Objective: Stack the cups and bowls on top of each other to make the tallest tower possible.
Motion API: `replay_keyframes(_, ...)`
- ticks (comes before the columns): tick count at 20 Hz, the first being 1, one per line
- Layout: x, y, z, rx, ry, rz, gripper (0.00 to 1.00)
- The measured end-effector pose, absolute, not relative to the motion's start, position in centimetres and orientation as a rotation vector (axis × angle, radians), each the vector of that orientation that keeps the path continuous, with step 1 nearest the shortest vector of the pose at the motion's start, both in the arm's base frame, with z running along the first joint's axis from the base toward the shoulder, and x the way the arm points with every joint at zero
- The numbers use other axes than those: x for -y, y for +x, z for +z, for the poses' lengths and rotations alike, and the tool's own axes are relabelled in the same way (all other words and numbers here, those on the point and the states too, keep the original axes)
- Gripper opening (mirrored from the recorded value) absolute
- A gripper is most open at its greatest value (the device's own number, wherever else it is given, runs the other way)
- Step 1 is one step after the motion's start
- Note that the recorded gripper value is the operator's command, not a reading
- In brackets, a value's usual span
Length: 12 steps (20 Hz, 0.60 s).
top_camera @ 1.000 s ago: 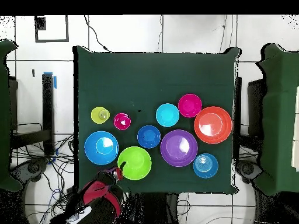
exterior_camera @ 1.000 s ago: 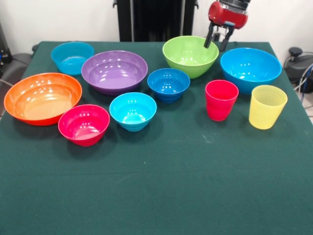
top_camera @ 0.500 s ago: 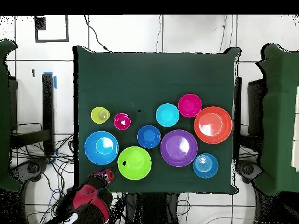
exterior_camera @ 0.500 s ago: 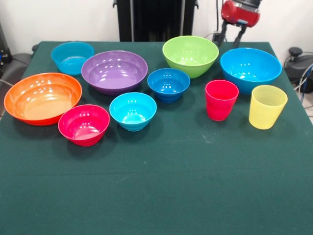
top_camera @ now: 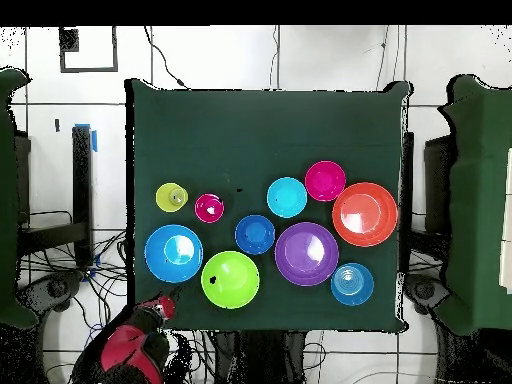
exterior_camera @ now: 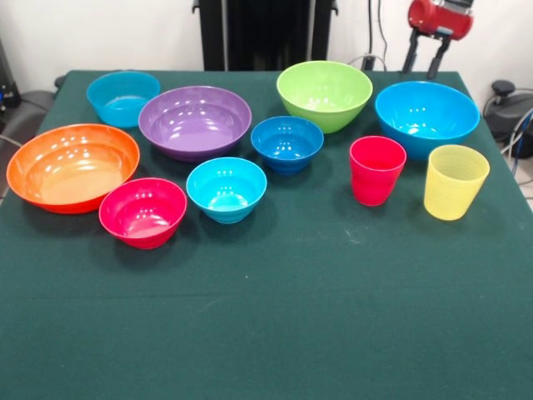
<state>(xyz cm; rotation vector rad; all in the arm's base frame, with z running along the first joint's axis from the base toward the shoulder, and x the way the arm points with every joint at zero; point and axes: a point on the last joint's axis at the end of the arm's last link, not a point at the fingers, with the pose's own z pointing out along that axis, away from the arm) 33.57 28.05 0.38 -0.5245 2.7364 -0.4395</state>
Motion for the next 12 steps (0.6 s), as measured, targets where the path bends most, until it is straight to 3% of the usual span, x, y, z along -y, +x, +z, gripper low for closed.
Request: replay_keyframes(12,-31.8,32.7,4.5,-2.724,-0.538,-0.396,1.0)
